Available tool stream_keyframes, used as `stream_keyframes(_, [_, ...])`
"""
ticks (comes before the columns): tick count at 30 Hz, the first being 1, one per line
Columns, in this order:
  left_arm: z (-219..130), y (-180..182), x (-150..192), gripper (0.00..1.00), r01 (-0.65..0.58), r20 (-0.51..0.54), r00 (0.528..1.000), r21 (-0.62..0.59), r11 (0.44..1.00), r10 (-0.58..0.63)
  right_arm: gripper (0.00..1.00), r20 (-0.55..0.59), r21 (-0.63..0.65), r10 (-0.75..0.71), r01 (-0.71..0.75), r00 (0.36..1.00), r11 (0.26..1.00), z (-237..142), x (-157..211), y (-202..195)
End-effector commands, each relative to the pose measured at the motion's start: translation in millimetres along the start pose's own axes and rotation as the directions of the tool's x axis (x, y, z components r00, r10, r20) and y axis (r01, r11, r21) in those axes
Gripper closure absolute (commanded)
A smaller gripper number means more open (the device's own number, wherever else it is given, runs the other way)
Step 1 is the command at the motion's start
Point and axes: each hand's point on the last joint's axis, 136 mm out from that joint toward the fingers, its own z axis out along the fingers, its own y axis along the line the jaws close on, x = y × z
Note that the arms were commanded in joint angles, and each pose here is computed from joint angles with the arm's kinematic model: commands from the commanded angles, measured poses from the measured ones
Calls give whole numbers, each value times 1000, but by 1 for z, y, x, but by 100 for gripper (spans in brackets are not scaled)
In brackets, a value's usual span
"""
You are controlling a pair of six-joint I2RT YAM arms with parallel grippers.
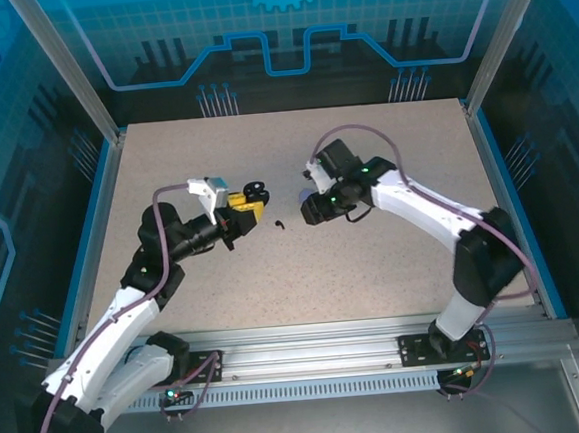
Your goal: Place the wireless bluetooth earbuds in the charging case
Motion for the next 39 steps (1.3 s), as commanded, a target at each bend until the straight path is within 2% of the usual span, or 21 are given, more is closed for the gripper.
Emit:
stream_keyframes(1, [-5, 6, 6, 88, 49, -17, 999, -38, 998, -50, 54, -14, -100, -83, 81, 996, 992, 18, -17, 30])
stream_keyframes(6, [-7, 4, 8, 88, 63, -19, 998, -33, 997, -63, 51, -75, -124, -94, 84, 993, 989, 58, -27, 40])
stream_keyframes(16, [-11, 2, 12, 88, 61, -33, 997, -32, 998, -62, 49, -210, -71, -119, 106, 970, 992, 111, -27, 41])
stream_keyframes(27, [-11, 2, 13, 88, 63, -36, 997, -31, 998, -64, 51, -299, 49, -108, 128, 948, 991, 140, -19, 27])
stream_keyframes(39, [-10, 2, 14, 88, 66, -36, 997, -30, 997, -67, 52, -325, 149, -82, 137, 942, 979, 154, -19, 15])
